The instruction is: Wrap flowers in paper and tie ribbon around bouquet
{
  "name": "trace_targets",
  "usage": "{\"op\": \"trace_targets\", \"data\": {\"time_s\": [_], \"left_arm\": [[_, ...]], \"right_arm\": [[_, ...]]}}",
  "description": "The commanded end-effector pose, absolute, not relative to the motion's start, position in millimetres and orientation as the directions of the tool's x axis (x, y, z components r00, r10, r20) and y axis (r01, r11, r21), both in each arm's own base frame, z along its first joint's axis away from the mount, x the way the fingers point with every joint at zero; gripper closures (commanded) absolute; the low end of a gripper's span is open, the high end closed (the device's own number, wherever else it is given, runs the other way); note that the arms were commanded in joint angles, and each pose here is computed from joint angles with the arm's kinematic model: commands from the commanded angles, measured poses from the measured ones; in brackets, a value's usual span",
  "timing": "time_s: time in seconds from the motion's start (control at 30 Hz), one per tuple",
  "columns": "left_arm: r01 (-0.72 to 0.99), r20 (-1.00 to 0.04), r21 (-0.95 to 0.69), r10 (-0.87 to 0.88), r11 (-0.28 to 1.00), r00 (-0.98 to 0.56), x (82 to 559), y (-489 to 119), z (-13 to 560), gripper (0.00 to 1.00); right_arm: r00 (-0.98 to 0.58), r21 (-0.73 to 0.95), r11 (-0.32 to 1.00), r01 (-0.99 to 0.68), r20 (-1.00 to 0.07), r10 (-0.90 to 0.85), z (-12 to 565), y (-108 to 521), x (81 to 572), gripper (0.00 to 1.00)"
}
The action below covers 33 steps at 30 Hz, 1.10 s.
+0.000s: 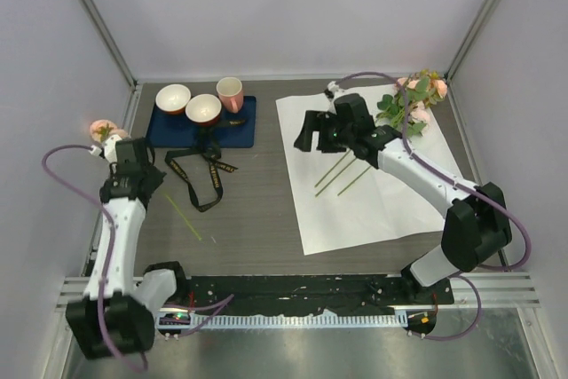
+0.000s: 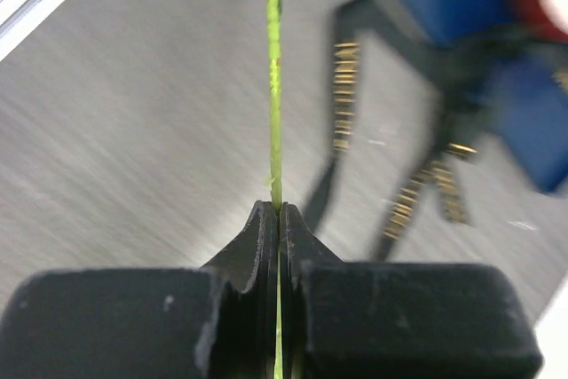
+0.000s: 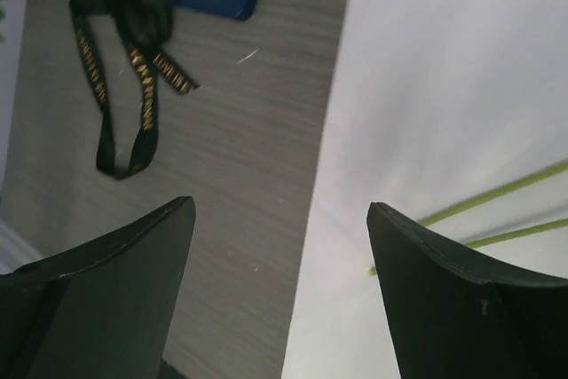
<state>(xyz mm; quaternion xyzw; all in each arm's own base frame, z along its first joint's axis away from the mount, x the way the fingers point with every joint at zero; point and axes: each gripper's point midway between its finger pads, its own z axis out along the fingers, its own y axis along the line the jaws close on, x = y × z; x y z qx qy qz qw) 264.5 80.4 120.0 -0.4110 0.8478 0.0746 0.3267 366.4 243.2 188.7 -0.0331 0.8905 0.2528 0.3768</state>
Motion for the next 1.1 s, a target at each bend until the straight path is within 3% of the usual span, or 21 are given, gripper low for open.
{"op": "trace_targets", "data": {"time_s": [0.0, 0.13, 0.4, 0.63, 0.8, 0.9, 0.93, 0.97, 1.03, 1.07], "left_arm": [[-0.595, -0.670, -0.344, -0.634, 0.726, -0.386, 256, 31, 173, 1.00], [-0.321, -0.648, -0.510, -0.603, 0.798, -0.467, 247, -39, 203, 1.00], [-0.134, -0.636, -0.631, -0.608, 0.764, -0.476, 220, -82, 224, 1.00], [-0.093, -0.628, -0.669, -0.627, 0.738, -0.460, 209, -85, 226, 1.00], [-0.072, -0.613, -0.691, -0.636, 0.719, -0.470, 201, -90, 223, 1.00], [-0.052, -0.616, -0.701, -0.641, 0.711, -0.459, 197, -90, 227, 1.00], [-0.043, -0.618, -0.703, -0.640, 0.710, -0.457, 195, -91, 229, 1.00], [-0.038, -0.618, -0.704, -0.637, 0.710, -0.460, 194, -91, 229, 1.00], [-0.007, -0.614, -0.711, -0.626, 0.703, -0.480, 191, -97, 231, 1.00], [0.029, -0.633, -0.703, -0.607, 0.711, -0.480, 192, -100, 236, 1.00]], "right_arm": [[-0.709, 0.554, 0.622, -0.554, -0.705, -0.002, 213, 323, 302, 0.14], [-0.699, 0.616, 0.417, -0.668, -0.712, -0.068, 229, 375, 249, 0.12], [-0.799, 0.779, 0.208, -0.591, -0.602, -0.014, 265, 454, 184, 0.12], [-0.896, 0.892, 0.196, -0.407, -0.432, 0.104, 252, 507, 147, 0.12], [-0.916, 0.904, 0.234, -0.357, -0.388, 0.104, 238, 534, 129, 0.17], [-0.918, 0.910, 0.247, -0.332, -0.372, 0.137, 234, 537, 130, 0.35], [-0.916, 0.909, 0.261, -0.324, -0.371, 0.154, 227, 533, 133, 0.52], [-0.910, 0.912, 0.238, -0.335, -0.378, 0.169, 233, 532, 134, 0.63], [-0.893, 0.900, 0.233, -0.369, -0.413, 0.180, 238, 525, 135, 1.00], [-0.881, 0.888, 0.270, -0.373, -0.430, 0.197, 236, 520, 139, 1.00]]}}
